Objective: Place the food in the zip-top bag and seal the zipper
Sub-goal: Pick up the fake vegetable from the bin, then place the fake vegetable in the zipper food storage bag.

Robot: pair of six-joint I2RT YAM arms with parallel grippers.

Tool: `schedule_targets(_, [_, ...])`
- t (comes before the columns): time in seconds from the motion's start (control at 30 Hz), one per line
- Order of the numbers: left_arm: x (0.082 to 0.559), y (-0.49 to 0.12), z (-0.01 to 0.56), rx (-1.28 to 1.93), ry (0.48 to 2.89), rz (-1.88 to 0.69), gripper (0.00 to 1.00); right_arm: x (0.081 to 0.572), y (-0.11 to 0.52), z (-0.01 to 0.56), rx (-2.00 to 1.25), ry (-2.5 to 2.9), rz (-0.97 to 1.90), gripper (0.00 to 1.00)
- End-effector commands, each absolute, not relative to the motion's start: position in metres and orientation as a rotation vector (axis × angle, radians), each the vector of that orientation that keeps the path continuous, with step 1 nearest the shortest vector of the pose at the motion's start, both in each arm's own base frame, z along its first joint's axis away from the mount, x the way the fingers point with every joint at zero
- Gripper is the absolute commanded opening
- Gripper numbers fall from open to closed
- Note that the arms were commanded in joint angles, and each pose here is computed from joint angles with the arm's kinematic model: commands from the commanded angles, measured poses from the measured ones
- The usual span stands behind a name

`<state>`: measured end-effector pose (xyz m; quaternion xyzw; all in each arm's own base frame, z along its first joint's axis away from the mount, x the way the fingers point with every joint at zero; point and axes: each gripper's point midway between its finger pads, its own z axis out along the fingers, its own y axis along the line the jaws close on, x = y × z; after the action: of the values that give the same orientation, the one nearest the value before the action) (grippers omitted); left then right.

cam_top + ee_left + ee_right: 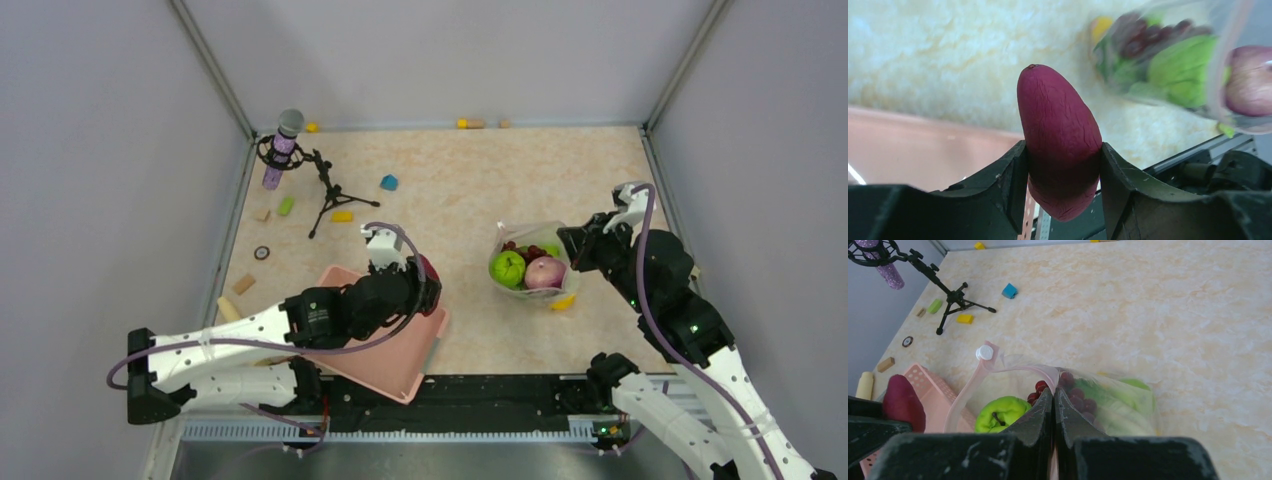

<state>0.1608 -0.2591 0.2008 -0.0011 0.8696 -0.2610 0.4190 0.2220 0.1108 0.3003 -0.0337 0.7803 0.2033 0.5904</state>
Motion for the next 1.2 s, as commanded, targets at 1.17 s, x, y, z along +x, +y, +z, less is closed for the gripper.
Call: schedule_targets(1.17, [0.217,-0.441,0.328,0.56,1.724,-0.733,0.38,0.224,0.112,0.314,-0.084,1.768,0.49,0.0])
